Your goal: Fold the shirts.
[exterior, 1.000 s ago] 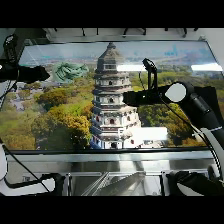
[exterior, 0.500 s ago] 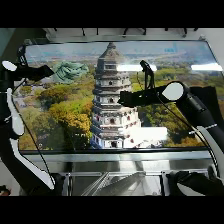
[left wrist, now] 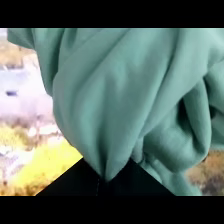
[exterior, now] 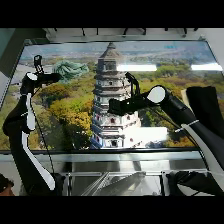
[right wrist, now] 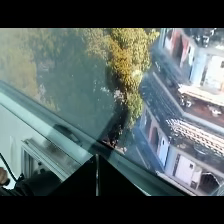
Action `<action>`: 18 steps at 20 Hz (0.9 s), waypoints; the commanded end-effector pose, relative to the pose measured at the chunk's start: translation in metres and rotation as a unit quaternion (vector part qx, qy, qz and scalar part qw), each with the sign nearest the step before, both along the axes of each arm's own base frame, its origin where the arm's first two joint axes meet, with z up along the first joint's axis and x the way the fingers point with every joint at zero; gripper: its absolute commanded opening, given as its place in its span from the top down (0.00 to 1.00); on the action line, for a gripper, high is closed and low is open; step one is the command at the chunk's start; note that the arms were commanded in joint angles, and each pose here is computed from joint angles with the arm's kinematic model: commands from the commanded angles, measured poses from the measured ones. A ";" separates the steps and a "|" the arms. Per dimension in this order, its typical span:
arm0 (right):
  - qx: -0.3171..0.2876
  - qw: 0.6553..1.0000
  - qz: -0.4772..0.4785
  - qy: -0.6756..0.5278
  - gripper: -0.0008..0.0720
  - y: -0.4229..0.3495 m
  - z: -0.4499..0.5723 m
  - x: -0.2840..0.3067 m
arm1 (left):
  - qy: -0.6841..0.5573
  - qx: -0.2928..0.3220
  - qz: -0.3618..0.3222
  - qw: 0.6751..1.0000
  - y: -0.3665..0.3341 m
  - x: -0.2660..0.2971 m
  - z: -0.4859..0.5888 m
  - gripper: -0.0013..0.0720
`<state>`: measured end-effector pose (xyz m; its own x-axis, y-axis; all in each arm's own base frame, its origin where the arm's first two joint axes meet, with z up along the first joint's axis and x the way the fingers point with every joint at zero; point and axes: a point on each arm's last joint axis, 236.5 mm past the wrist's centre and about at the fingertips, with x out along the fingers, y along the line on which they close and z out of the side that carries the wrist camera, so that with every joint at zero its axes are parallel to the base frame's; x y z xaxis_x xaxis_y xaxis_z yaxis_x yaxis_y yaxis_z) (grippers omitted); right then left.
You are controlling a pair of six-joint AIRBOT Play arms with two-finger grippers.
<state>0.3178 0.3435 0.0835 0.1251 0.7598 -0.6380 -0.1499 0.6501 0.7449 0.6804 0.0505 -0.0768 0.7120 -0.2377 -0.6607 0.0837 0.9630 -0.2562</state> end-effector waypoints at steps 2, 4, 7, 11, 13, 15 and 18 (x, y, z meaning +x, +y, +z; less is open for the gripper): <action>-0.004 1.000 0.007 0.019 0.94 0.005 -0.013 -0.003 | -0.024 -0.015 0.025 0.999 0.007 0.001 0.038 0.96; 0.006 1.000 -0.026 -0.007 0.94 0.007 -0.011 0.018 | -0.021 -0.025 0.031 0.999 0.006 -0.016 0.067 0.96; 0.031 0.997 -0.068 -0.024 0.94 0.006 -0.001 0.041 | 0.000 -0.040 0.015 0.999 -0.008 -0.060 0.113 0.96; 0.046 0.998 0.011 -0.041 0.94 -0.026 0.024 0.024 | 0.030 -0.051 -0.039 0.997 -0.065 -0.150 0.166 0.96; 0.042 0.996 0.019 -0.077 0.94 -0.060 0.042 0.029 | 0.045 -0.067 -0.062 0.995 -0.107 -0.207 0.182 0.96; 0.028 0.994 0.004 -0.106 0.94 -0.103 0.062 0.034 | 0.054 -0.091 -0.080 0.991 -0.153 -0.266 0.190 0.96; -0.044 0.988 -0.042 -0.144 0.94 -0.180 0.075 0.035 | 0.094 -0.141 -0.126 0.977 -0.230 -0.349 0.185 0.96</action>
<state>0.3610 0.2245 0.1480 0.3067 0.7640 -0.5677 -0.2748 0.6421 0.7157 0.4123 -0.1230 0.1137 0.5708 -0.4905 -0.6584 0.2227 0.8644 -0.4509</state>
